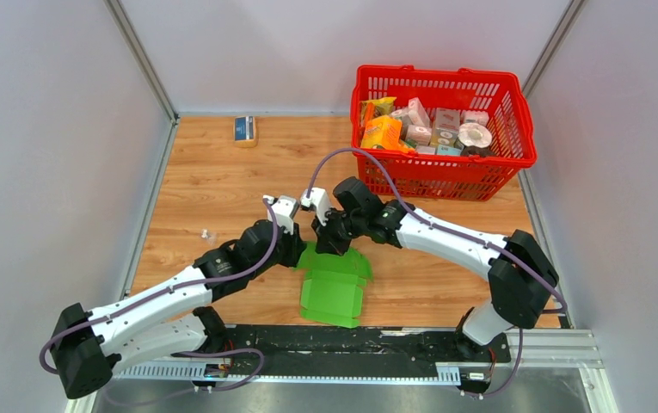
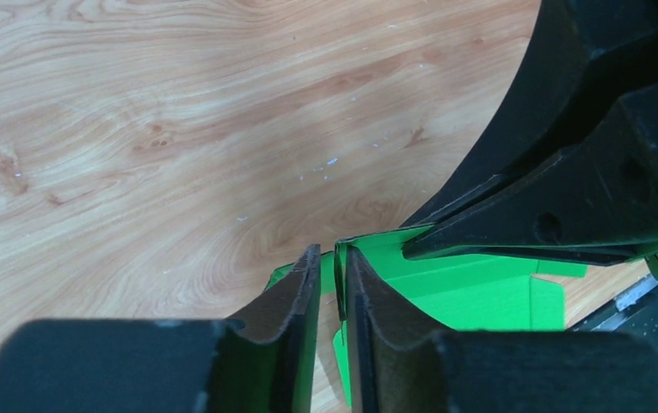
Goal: Fold the paper box
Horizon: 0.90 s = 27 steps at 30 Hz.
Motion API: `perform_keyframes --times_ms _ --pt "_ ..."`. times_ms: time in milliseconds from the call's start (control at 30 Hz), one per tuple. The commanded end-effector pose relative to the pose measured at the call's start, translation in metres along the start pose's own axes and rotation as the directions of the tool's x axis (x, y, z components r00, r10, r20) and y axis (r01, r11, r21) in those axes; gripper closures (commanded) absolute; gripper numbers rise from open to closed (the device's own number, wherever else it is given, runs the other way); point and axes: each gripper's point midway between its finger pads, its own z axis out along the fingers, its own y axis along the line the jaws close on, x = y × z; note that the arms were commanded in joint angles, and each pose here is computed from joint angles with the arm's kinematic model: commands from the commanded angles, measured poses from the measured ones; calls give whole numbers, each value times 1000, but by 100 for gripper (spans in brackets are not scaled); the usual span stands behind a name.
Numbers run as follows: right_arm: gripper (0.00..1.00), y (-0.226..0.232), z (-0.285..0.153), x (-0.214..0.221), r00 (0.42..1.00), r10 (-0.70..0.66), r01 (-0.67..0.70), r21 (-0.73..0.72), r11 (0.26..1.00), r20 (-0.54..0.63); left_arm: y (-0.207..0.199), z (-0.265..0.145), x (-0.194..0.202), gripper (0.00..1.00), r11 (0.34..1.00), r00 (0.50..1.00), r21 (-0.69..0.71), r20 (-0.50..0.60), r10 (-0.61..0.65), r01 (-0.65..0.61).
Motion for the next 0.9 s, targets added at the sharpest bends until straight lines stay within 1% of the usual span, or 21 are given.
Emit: perform_keyframes --times_ms 0,33,67,100,133,167,200,233,267,300,333,400,433,533,567,633,667,733,767,800,867 --pt "100 8 -11 -29 995 -42 43 -16 999 95 -7 -2 -25 80 1000 998 17 62 -4 3" --pt "99 5 -11 -30 995 -30 31 0 1000 92 -8 -1 -26 85 1000 998 16 65 -1 0" --pt "95 3 -11 -32 995 -16 15 12 1000 94 -7 0 -25 88 1000 998 12 62 13 -14" --pt "88 2 -11 -33 995 32 -34 28 999 94 -6 2 -25 91 1000 998 5 59 20 -20" --pt "74 -8 -14 -40 992 59 -68 88 994 109 -5 3 -25 97 1000 998 -2 59 26 -26" --pt "68 -14 -16 -43 988 102 -117 130 985 117 -2 4 -29 98 999 997 -27 70 34 -32" --pt "62 -18 -19 -39 973 201 -219 170 961 115 0 7 -31 100 998 997 -43 73 38 -35" --pt "45 -34 -28 -46 958 241 -276 276 921 153 3 8 -32 100 998 996 -58 76 41 -36" --pt "38 -43 -36 -32 933 336 -360 356 863 130 7 9 -35 100 996 995 -87 89 43 -35" --pt "31 -50 -45 -31 902 403 -429 409 806 152 8 10 -39 100 995 994 -95 105 40 -30" --pt "23 -59 -53 -29 840 503 -537 452 712 206 9 10 -41 100 994 993 -104 114 38 -26" --pt "20 -62 -67 -24 750 621 -646 450 617 226 13 13 -45 100 991 990 -131 141 26 -7" --pt "19 -48 -64 -29 657 718 -743 361 564 230 15 14 -44 100 990 989 -142 147 17 4" --pt "19 -39 -73 -35 463 842 -882 238 407 277 23 17 -46 100 980 986 -195 169 -5 39" --pt "19 -34 -69 -40 365 880 -930 166 328 304 26 18 -47 100 975 984 -217 178 -9 48" --pt "18 -18 -70 -52 260 920 -964 16 267 295 27 18 -48 100 970 981 -233 192 -21 66" --pt "18 -17 -58 -53 100 952 -985 -106 136 290 30 18 -48 100 964 978 -253 207 -23 76" --pt "22 -15 -58 -60 -60 959 -974 -227 5 278 35 16 -49 100 953 972 -283 233 -42 109" --pt "23 -19 -59 -71 -165 950 -948 -309 -78 267 35 16 -47 100 953 970 -282 239 -46 114" --pt "28 -27 -57 -67 -221 930 -938 -325 -121 292 35 16 -47 100 952 967 -279 247 -54 125" --pt "30 -34 -55 -69 -277 906 -931 -324 -170 321 34 17 -46 100 951 961 -271 267 -75 150"
